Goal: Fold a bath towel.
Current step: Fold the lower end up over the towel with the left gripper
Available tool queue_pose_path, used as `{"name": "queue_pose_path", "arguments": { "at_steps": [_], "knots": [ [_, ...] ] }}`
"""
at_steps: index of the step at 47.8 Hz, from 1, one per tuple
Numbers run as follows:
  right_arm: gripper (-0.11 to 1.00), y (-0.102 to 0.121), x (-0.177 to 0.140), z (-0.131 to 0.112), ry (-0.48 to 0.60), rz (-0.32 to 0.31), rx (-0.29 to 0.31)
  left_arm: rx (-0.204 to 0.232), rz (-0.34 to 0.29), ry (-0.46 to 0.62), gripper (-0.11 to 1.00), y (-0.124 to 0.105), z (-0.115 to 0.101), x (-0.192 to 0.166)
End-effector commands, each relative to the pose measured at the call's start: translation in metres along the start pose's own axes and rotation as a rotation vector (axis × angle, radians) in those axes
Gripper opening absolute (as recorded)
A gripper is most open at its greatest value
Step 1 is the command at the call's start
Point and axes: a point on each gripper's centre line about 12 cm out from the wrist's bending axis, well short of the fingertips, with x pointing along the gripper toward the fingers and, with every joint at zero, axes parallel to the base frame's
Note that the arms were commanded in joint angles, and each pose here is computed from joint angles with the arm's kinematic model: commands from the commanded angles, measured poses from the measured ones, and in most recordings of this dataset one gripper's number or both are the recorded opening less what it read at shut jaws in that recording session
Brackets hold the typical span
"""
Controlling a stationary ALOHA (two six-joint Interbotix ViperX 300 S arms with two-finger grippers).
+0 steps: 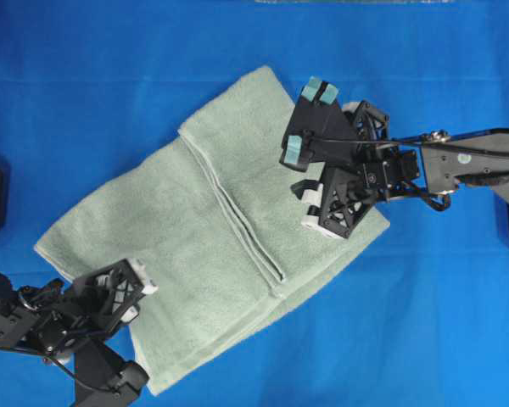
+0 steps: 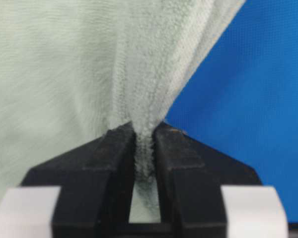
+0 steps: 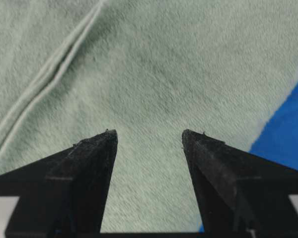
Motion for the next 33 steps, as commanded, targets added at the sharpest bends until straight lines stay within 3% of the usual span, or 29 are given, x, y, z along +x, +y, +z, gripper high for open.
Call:
{"name": "queue_pose_path", "arguments": {
  "at_steps": [1, 5, 13, 16, 22, 26, 29, 33],
  "knots": [
    [0.59, -0.004, -0.014, 0.003, -0.025, 0.003, 0.008, -0.025, 0.052, 0.049, 0.09, 0.042, -0.006, -0.024],
    [0.59, -0.01, -0.019, -0.01, -0.006, -0.011, 0.014, 0.036, 0.077, 0.078, 0.09, 0.077, -0.014, -0.03],
    [0.59, -0.03, -0.037, -0.04, 0.02, -0.037, 0.051, 0.286, 0.151, 0.065, 0.09, 0.154, -0.015, -0.027],
    [0.59, -0.041, -0.045, -0.052, 0.023, -0.051, 0.076, 0.344, 0.193, 0.045, 0.09, 0.183, -0.013, -0.025],
    [0.59, -0.062, -0.058, -0.08, 0.022, -0.07, 0.127, 0.385, 0.265, 0.031, 0.09, 0.24, -0.013, -0.011],
    [0.59, -0.071, -0.064, -0.097, 0.015, -0.073, 0.14, 0.415, 0.265, 0.041, 0.09, 0.269, -0.014, 0.012],
    [0.59, -0.075, -0.068, -0.104, 0.007, -0.072, 0.146, 0.413, 0.253, 0.04, 0.09, 0.284, -0.014, 0.031],
    [0.59, -0.078, -0.071, -0.109, -0.003, -0.068, 0.154, 0.365, 0.228, 0.014, 0.09, 0.296, -0.013, 0.049]
  ]
}}
